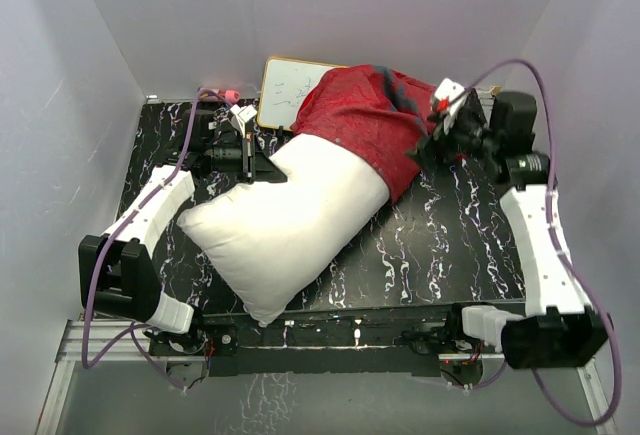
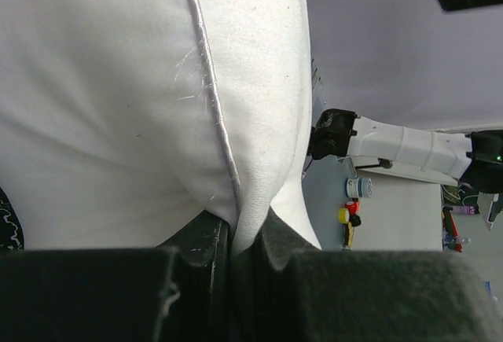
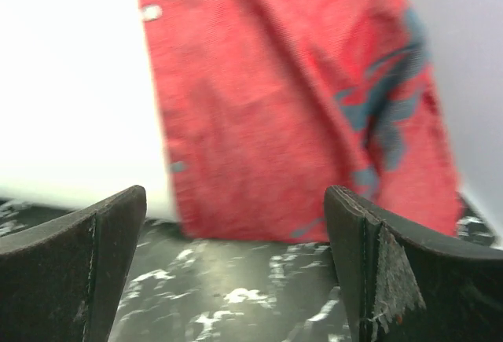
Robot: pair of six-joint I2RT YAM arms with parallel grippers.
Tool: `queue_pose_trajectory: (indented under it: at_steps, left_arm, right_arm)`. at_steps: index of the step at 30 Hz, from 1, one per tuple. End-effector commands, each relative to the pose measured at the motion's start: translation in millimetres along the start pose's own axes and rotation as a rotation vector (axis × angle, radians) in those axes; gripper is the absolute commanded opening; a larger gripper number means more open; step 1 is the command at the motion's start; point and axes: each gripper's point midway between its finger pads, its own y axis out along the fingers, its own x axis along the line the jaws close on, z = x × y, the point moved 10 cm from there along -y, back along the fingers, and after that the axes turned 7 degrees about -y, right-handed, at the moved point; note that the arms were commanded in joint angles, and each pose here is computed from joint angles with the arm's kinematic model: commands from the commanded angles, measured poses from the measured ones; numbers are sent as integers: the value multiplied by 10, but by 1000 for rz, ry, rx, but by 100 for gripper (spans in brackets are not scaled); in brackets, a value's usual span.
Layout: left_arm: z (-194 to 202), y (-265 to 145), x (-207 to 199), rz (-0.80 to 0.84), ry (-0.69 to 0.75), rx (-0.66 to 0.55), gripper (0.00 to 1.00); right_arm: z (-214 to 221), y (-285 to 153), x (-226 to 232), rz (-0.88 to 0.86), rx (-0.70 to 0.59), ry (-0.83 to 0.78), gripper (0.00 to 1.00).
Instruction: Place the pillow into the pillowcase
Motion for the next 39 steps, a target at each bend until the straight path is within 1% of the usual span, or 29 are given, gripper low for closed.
queue_pose_trajectory:
  at_steps: [1, 6, 11, 15, 17, 19, 20, 21, 23, 24, 25, 27, 28, 29, 30, 31, 32, 33, 35, 37, 39]
  left_arm:
    - [-5, -22, -54, 53, 20, 17, 0]
    - [9, -30, -72, 60, 18, 19, 0]
    - [43, -46, -88, 64, 21, 19, 0]
    - [37, -55, -103, 59, 26, 21, 0]
    - [23, -57, -115, 60, 32, 17, 0]
    - [3, -56, -125, 61, 36, 11, 0]
    - [-5, -56, -131, 61, 38, 10, 0]
    - [-13, -54, -133, 61, 40, 8, 0]
    - [-32, -53, -135, 58, 44, 4, 0]
    - [-42, -51, -139, 57, 47, 3, 0]
    - [-54, -50, -137, 54, 49, 0, 0]
    - [-82, -47, -139, 44, 55, -9, 0]
    - [-103, -42, -141, 38, 60, -17, 0]
    - [-132, -39, -150, 36, 65, -31, 0]
    - [-169, -31, -167, 42, 74, -50, 0]
    - [-214, -26, -193, 54, 82, -77, 0]
    - [-267, -21, -223, 68, 98, -111, 0]
    - [-316, -19, -261, 85, 111, -143, 0]
    - [-421, -23, -355, 115, 143, -206, 0]
    - [-534, -39, -460, 138, 162, -263, 0]
    - [-615, -59, -540, 146, 186, -311, 0]
  right_arm:
    - [329, 126, 533, -148, -39, 203, 100]
    - [617, 314, 662, -8, 42, 238, 99]
    - [852, 610, 742, 37, 141, 255, 96]
    - [972, 790, 725, 110, 186, 221, 94]
    - [1018, 849, 673, 152, 209, 205, 90]
    - [1058, 895, 628, 174, 232, 194, 82]
    - [1074, 909, 616, 178, 243, 191, 74]
    - [1091, 920, 612, 176, 252, 187, 64]
    - [1102, 925, 611, 166, 258, 173, 39]
    - [1101, 918, 617, 157, 259, 164, 29]
    - [1101, 907, 623, 146, 262, 157, 21]
    - [1072, 880, 655, 91, 262, 140, 12]
    - [1038, 861, 678, 40, 249, 127, 9]
    - [959, 851, 718, -40, 207, 117, 8]
    - [854, 831, 755, -130, 150, 105, 8]
    - [707, 814, 804, -242, 64, 99, 8]
    - [467, 821, 847, -341, -28, 88, 8]
    - [237, 859, 945, -432, -93, 85, 8]
    - [-183, 932, 1143, -570, -160, 76, 8]
    - [-568, 962, 1265, -643, -240, 87, 8]
    - [-854, 991, 1296, -666, -295, 79, 8]
